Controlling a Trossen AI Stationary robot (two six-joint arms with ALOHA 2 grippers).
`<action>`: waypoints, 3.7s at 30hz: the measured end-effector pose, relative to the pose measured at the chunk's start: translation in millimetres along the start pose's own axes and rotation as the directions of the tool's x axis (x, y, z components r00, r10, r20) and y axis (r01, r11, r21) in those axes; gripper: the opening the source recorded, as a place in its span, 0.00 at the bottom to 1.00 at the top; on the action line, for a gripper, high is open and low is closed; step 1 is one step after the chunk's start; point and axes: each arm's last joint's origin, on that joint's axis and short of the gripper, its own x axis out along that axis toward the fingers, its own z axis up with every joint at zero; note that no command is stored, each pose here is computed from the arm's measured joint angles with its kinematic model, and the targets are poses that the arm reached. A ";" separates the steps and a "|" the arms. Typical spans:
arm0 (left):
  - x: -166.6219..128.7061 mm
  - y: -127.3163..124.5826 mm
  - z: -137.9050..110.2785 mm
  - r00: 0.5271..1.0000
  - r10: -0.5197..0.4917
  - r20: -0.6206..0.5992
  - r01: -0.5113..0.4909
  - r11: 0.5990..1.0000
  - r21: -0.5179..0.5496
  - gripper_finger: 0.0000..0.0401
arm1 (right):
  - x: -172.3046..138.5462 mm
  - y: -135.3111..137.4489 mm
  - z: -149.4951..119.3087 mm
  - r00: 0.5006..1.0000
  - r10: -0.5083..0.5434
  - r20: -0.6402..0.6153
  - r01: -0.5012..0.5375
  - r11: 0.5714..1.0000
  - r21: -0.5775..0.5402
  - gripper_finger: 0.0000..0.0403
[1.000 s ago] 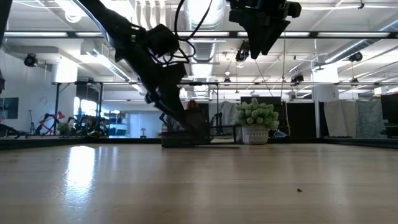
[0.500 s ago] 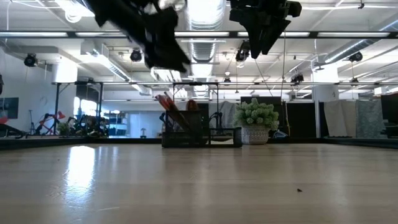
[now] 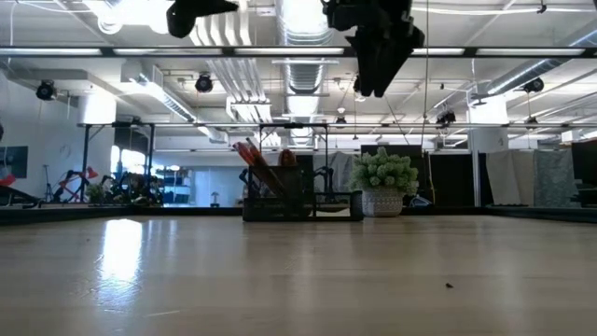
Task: Pick and place office supplies into organizer
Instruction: Return to Home Position
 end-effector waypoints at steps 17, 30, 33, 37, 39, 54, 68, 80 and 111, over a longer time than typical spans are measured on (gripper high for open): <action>-33.1 4.8 -15.2 0.983 -0.052 -0.177 0.041 0.997 -0.061 0.59 | -118.7 -117.1 -48.2 0.916 -0.008 0.401 -0.081 0.975 0.206 0.46; -46.9 1.9 -14.0 0.971 -0.192 -0.140 0.191 0.981 -0.019 0.59 | -159.9 -158.7 -101.3 0.747 0.323 0.582 -0.503 0.846 0.177 0.46; -47.1 6.3 -24.6 0.971 -0.225 -0.077 0.225 0.974 -0.011 0.59 | -139.1 -146.4 -106.6 0.696 0.381 0.609 -0.566 0.812 0.139 0.46; -44.9 13.1 -45.8 0.942 -0.334 0.012 0.334 0.942 0.010 0.59 | -99.5 -125.9 -116.4 0.617 0.471 0.631 -0.654 0.753 0.077 0.46; -46.0 15.7 -54.8 0.912 -0.405 0.067 0.404 0.914 0.024 0.59 | -86.4 -120.4 -121.9 0.541 0.532 0.651 -0.712 0.702 0.018 0.46; -66.1 44.8 -120.2 0.871 -0.460 0.174 0.467 0.884 0.003 0.59 | -32.3 -125.6 -172.1 0.110 0.589 0.801 -0.828 0.500 -0.254 0.46; -78.5 69.0 -170.5 0.842 -0.451 0.295 0.482 0.875 -0.040 0.59 | 5.7 -110.7 -185.3 -0.022 0.619 0.785 -0.850 0.402 -0.341 0.46; -73.4 71.0 -175.5 0.873 -0.427 0.237 0.456 0.886 -0.083 0.59 | 17.8 -113.5 -195.8 -0.013 0.607 0.795 -0.856 0.405 -0.323 0.46; -70.4 75.9 -185.9 0.904 -0.408 0.126 0.424 0.893 -0.151 0.59 | 28.6 -148.2 -242.5 0.052 0.595 0.802 -0.766 0.539 -0.350 0.46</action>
